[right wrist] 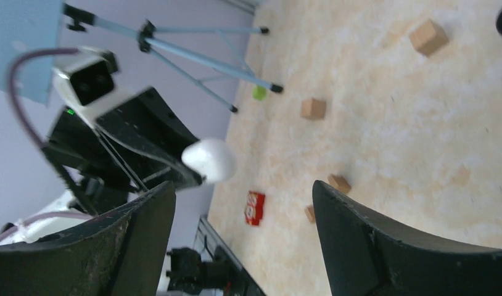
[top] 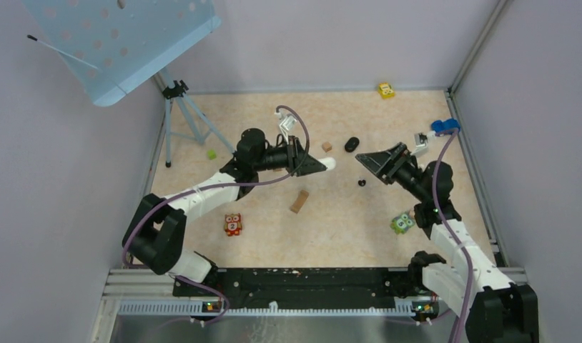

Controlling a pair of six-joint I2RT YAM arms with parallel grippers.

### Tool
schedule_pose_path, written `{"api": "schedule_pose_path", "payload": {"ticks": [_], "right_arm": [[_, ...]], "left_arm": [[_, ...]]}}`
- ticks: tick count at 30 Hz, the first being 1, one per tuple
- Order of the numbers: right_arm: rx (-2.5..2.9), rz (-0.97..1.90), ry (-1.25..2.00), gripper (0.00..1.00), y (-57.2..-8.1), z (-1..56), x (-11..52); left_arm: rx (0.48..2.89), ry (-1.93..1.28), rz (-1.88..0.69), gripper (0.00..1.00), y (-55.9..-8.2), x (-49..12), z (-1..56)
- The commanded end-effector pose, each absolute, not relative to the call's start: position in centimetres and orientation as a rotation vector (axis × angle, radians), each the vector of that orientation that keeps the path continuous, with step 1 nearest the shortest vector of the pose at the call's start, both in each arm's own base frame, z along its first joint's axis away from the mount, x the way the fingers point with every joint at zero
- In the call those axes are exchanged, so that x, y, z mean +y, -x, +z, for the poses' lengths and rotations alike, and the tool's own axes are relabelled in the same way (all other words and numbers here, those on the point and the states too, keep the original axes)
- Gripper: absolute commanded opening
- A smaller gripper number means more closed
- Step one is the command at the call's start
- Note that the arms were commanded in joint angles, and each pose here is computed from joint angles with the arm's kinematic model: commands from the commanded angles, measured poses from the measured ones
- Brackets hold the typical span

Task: Insert the wireless bluetooth earbuds into the charging case
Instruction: Pass from the left arm to the right

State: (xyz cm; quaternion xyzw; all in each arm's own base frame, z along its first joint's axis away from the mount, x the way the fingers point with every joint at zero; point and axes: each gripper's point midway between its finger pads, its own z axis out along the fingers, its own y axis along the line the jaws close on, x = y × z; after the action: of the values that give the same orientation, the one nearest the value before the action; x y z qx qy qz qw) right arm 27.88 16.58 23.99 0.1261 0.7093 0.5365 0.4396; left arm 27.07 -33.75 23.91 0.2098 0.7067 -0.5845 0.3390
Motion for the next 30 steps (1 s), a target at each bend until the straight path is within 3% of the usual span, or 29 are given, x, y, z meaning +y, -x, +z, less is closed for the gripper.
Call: {"api": "schedule_pose_path", "payload": {"ticks": [1,19,30], "right_arm": [[1.417,1.372,-0.259,0.78,-28.2,30.0,16.0],[1.355,1.597,-0.195,0.75,-27.3,31.2,22.9],[1.396,1.619,-0.185,0.61,-27.3,30.0,24.2]], "left_arm": [[1.735,-0.401,-1.807,0.0,-25.2,-34.0,28.4],[1.651,-0.329,-1.757,0.0,-26.5,-33.9,30.8],[1.636,-0.318,-1.725,0.0,-26.7,-33.6,31.0]]}}
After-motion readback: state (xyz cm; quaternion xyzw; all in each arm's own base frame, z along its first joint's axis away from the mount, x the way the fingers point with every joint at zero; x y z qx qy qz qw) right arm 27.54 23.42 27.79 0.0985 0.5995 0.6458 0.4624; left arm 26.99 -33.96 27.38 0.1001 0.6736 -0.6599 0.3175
